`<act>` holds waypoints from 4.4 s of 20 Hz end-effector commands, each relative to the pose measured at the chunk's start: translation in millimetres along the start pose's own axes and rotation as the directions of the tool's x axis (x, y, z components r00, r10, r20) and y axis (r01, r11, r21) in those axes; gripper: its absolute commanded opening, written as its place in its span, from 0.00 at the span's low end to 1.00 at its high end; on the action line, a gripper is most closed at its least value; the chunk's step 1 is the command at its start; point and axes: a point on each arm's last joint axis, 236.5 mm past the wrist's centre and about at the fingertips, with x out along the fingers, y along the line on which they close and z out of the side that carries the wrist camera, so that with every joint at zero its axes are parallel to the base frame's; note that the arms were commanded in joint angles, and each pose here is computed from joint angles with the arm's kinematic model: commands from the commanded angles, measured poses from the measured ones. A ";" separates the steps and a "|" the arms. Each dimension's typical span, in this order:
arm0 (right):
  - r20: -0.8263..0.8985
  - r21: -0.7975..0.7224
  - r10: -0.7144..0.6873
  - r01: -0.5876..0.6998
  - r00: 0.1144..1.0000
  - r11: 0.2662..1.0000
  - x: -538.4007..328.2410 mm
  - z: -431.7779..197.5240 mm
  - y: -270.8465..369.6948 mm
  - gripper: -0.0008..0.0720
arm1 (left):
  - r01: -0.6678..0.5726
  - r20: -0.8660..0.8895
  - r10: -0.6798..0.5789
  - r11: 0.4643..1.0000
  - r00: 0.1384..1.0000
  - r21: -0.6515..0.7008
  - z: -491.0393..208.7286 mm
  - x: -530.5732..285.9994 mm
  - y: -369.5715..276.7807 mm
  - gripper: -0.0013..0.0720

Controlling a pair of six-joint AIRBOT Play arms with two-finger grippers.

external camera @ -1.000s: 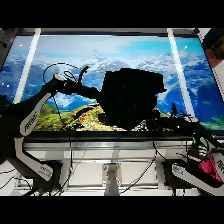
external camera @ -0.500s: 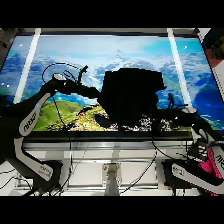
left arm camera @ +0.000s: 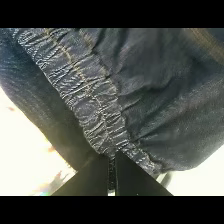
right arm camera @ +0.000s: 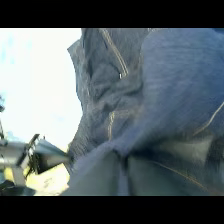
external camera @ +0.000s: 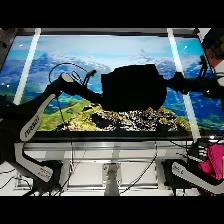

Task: Fold the clothes and pants, and hang the long-sleeved shirts on hangers.

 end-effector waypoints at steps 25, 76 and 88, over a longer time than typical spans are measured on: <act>-0.571 0.298 -0.108 0.328 0.814 0.897 -25.1 -203.0 -156.1 0.56 | -0.026 -0.089 0.029 0.999 0.996 0.041 -17.8 13.2 -8.4 0.03; 0.877 -0.251 0.206 0.049 0.434 0.967 -54.7 223.4 181.9 0.02 | -0.211 0.948 -0.053 0.970 0.312 0.124 260.4 -303.6 -173.9 0.03; 0.585 -0.465 0.297 0.012 0.755 0.885 -50.9 230.0 187.0 0.02 | -0.185 0.729 -0.096 0.938 0.678 0.295 245.3 -198.8 -125.6 0.03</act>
